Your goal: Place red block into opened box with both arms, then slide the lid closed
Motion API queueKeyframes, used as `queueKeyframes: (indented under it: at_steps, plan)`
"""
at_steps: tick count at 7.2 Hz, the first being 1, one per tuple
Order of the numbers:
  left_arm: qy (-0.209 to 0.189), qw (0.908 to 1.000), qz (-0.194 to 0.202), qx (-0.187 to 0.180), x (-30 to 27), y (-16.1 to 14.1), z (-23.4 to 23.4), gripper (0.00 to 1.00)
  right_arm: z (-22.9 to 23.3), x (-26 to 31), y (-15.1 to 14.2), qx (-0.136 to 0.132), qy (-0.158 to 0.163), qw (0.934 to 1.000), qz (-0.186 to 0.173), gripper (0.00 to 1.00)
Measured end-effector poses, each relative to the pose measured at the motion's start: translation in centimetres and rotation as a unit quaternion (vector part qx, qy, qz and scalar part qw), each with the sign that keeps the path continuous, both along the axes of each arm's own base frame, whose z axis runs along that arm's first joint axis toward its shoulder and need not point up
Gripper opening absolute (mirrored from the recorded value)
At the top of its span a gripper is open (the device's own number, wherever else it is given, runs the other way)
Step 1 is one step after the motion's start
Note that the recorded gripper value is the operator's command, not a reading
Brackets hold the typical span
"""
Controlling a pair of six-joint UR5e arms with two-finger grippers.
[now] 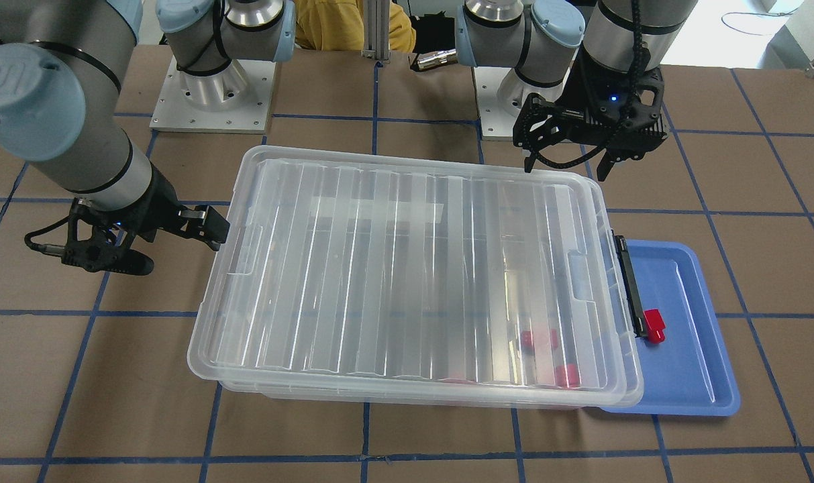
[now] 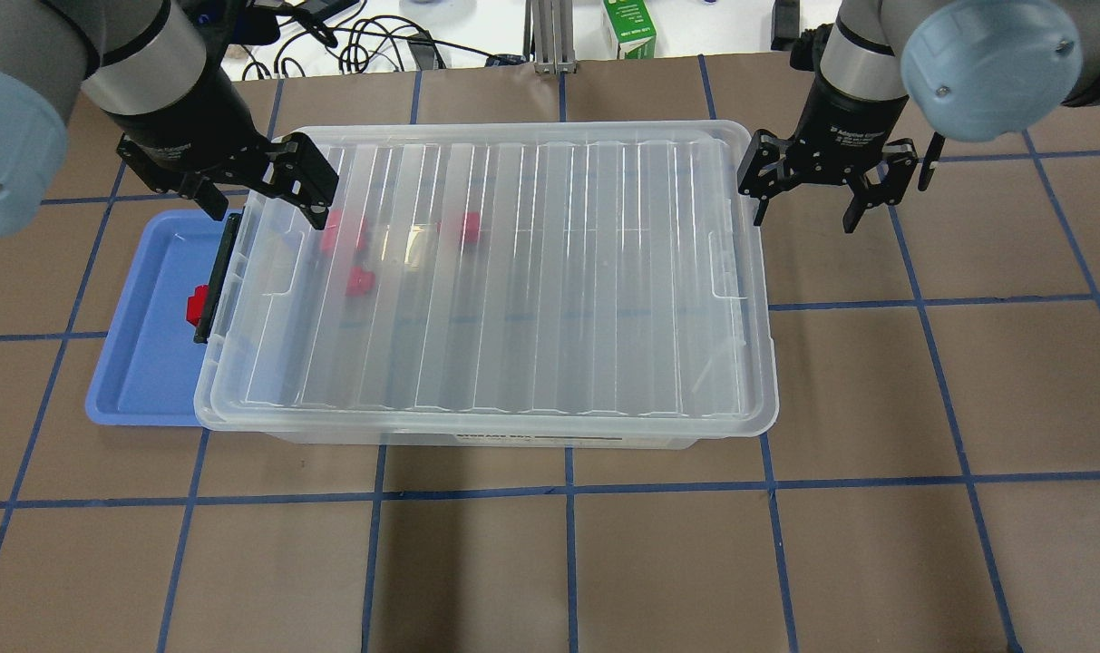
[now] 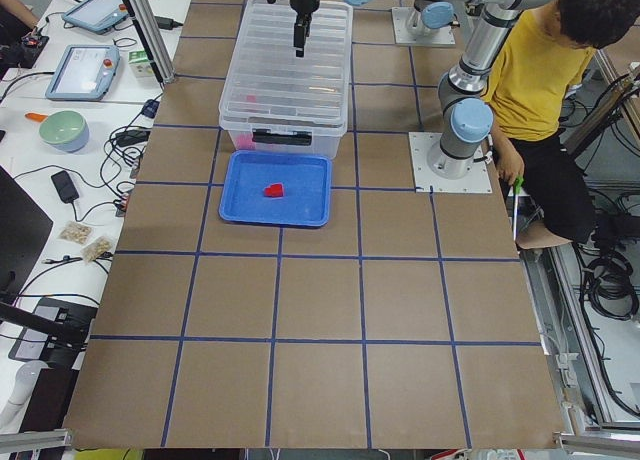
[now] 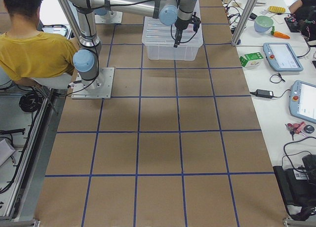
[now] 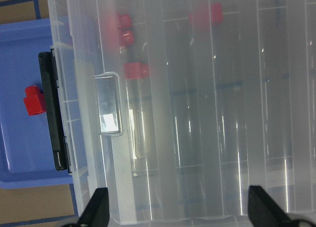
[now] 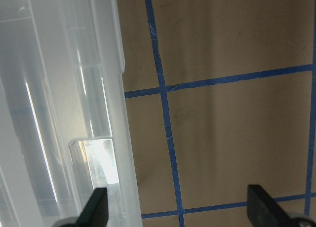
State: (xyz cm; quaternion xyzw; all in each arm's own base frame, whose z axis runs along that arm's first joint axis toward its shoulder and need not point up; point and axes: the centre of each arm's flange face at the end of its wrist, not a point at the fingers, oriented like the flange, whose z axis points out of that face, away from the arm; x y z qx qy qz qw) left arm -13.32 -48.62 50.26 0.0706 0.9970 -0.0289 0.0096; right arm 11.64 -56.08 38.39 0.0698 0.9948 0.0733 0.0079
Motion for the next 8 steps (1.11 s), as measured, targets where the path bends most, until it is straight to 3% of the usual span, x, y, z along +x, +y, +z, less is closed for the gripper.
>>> queueKeyframes:
  at_steps: [3, 8]
  plan:
    - [0.000, 1.0000, 0.000, 0.000, 0.0, 0.0, 0.0, 1.00, -2.6, 0.3, 0.5, -0.014, -0.002, 0.9999, 0.001, 1.00]
    - [0.000, 1.0000, 0.000, 0.001, 0.0, 0.0, -0.1, 1.00, -3.3, 0.3, 0.4, -0.011, -0.016, 0.9998, 0.001, 1.00]
